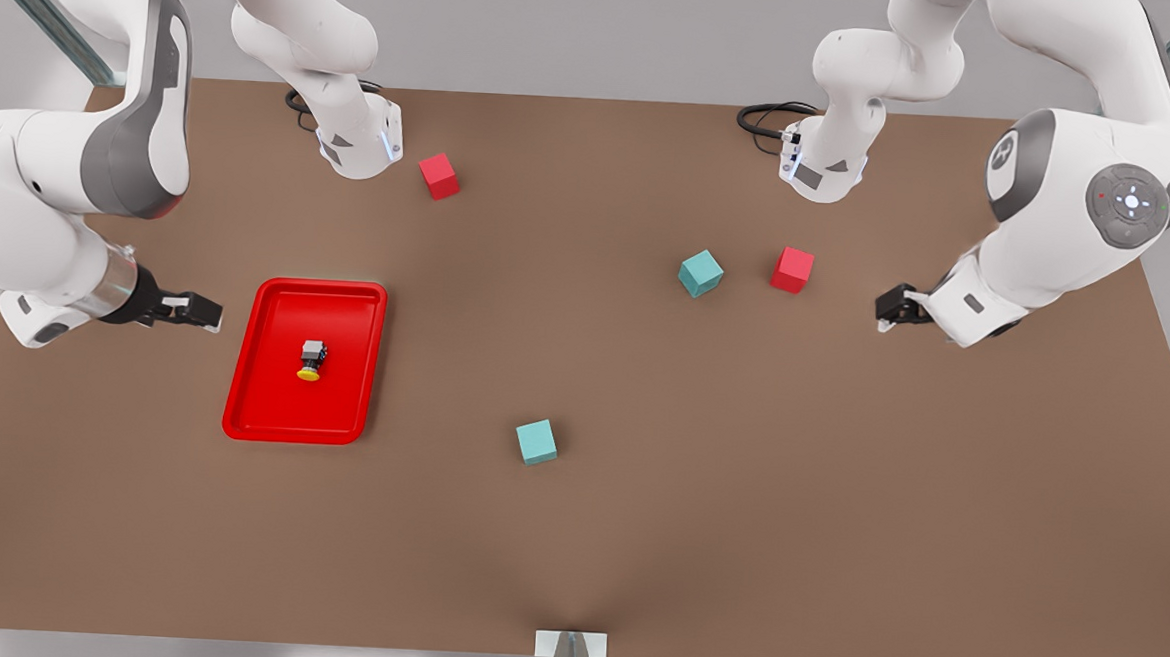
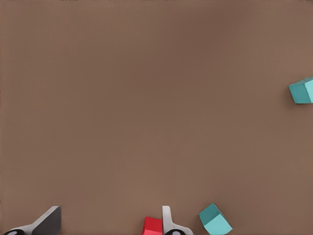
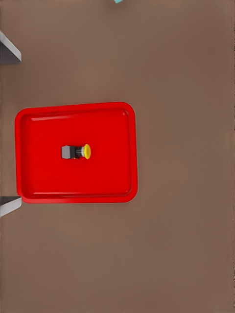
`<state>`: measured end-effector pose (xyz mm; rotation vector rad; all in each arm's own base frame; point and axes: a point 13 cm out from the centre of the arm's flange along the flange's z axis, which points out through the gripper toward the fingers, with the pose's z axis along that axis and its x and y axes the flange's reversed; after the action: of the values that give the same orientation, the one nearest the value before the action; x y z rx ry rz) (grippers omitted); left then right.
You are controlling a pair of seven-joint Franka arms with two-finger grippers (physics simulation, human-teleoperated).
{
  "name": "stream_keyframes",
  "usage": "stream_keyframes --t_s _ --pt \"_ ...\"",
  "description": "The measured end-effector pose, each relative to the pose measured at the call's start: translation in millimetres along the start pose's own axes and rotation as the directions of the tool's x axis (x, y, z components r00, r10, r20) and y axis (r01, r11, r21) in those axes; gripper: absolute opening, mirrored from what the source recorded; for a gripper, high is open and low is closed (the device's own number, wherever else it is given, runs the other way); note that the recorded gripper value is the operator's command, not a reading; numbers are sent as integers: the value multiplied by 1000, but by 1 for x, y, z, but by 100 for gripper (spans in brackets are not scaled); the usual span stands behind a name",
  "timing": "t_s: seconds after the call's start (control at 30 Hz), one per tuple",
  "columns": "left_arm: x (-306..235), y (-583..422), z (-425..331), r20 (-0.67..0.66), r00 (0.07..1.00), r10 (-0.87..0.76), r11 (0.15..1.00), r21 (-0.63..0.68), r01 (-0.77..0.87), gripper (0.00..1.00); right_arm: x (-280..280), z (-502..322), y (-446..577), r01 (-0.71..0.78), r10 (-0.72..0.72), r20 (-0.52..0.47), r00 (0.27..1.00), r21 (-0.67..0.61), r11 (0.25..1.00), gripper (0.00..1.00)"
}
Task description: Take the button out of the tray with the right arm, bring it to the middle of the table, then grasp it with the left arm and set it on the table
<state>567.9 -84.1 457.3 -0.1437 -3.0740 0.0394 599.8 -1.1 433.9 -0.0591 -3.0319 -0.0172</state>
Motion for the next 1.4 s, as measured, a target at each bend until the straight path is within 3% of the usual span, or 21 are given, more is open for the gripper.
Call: stream_keyframes --t_s 0.17,0.4,0.63,0.9,1.2,1.4 --pt "-13 -3 2 12 1000 10 1000 -10 -10 100 -1 24 -8 -16 16 -51 999 -1 1000 100" --pt "-28 22 64 -92 995 -24 998 -54 19 100 -18 122 -11 -10 12 -198 980 13 1000 100" --pt "-32 12 73 -99 995 -13 998 -60 7 100 -3 251 -30 18 -8 -318 948 27 999 100" --pt "-33 12 83 -115 993 -22 998 -62 15 100 -21 327 -12 49 -48 -257 965 -2 999 100" --pt "-32 13 87 -124 992 -28 998 -63 21 100 -32 341 -17 48 -46 -193 980 7 999 100" --pt "-31 13 87 -129 991 -29 998 -64 21 100 25 317 -6 83 -74 -200 977 36 996 100"
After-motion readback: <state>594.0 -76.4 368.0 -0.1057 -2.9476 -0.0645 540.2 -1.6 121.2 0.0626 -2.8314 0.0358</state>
